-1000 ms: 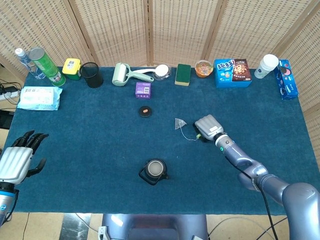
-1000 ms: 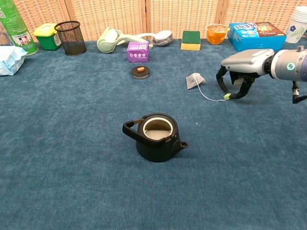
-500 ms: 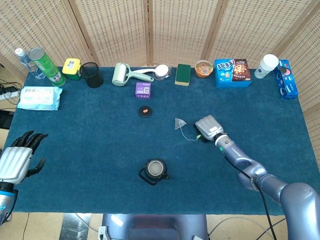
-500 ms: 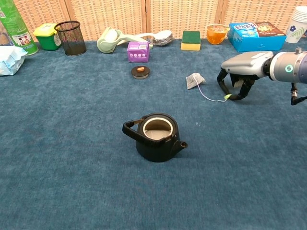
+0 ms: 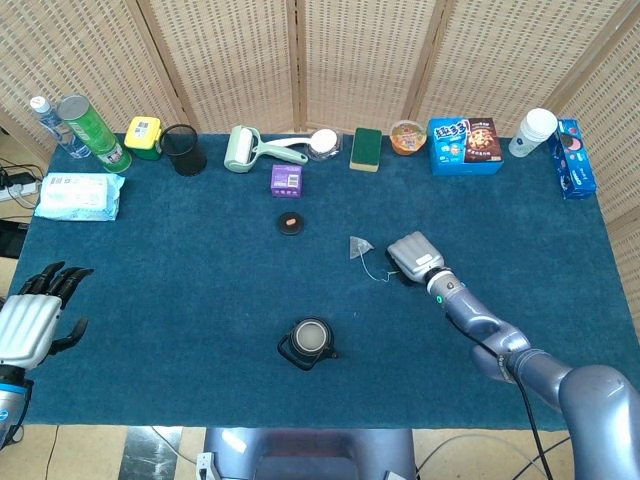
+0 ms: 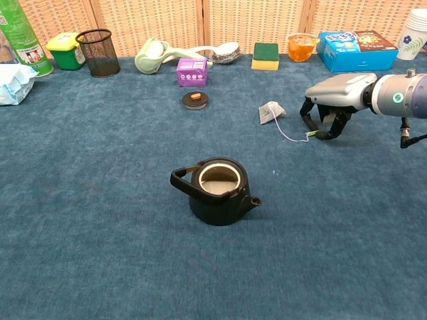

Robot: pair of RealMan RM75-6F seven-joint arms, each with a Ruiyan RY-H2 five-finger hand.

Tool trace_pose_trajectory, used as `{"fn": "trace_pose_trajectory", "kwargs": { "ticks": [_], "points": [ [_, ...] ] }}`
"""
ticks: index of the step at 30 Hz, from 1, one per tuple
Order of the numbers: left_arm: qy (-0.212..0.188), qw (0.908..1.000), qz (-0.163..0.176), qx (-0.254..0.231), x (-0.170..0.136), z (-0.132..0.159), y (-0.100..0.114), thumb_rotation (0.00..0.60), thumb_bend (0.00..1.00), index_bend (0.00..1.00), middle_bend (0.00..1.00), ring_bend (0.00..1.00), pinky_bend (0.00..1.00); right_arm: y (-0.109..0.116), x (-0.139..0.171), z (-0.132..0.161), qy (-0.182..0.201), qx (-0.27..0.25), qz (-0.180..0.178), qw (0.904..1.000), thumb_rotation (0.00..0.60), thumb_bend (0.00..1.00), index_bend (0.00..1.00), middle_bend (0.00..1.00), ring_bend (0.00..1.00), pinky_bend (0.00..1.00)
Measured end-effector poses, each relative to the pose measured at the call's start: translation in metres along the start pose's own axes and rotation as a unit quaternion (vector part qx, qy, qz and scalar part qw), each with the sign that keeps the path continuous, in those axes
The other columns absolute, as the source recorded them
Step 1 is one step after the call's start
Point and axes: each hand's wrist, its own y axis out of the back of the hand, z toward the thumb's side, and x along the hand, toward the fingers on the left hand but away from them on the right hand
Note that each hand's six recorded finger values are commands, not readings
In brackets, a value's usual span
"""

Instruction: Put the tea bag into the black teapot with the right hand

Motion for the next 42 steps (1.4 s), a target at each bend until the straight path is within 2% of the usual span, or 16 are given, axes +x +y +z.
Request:
{"fn": "trace_pose_trajectory", "kwargs": {
  "ticks": [6,13,25,35,42],
  "points": [
    [0.001,1.0,0.0,0.0,0.0,-0.001,0.0,0.6,0.45,0.16,0.18,0.08,0.16,0.001,0.0,0.001,-0.002,-0.003,0.0,1.0,0.6,0.55,0.62,1.0,1.0,1.0],
    [0.001,1.0,0.002,-0.001,0.0,-0.002,0.0,0.6,0.45,0.16,0.18,0.08,0.16,0.008,0.003,0.001,-0.002,-0.019,-0.007,0.9998,0.6,0.57,0.67,1.0,1.0,1.0],
    [-0.002,1.0,0.003,-0.008,-0.002,-0.001,-0.001,0.6,0.45,0.16,0.18,0.08,0.16,0.033,0.026,0.002,0.013,-0.091,-0.045,0.9947,0.6,0.57,0.73,1.0,1.0,1.0],
    [-0.002,0.9999,0.002,-0.017,-0.009,-0.001,-0.004,0.6,0.45,0.16,0.18,0.08,0.16,0.065,0.06,0.002,0.037,-0.176,-0.093,0.9793,0.6,0.57,0.75,1.0,1.0,1.0],
    [-0.001,0.9997,0.001,-0.023,-0.013,-0.003,-0.007,0.6,0.45,0.16,0.18,0.08,0.16,0.078,0.079,0.01,0.063,-0.249,-0.092,0.962,0.6,0.57,0.76,1.0,1.0,1.0]
  ]
}}
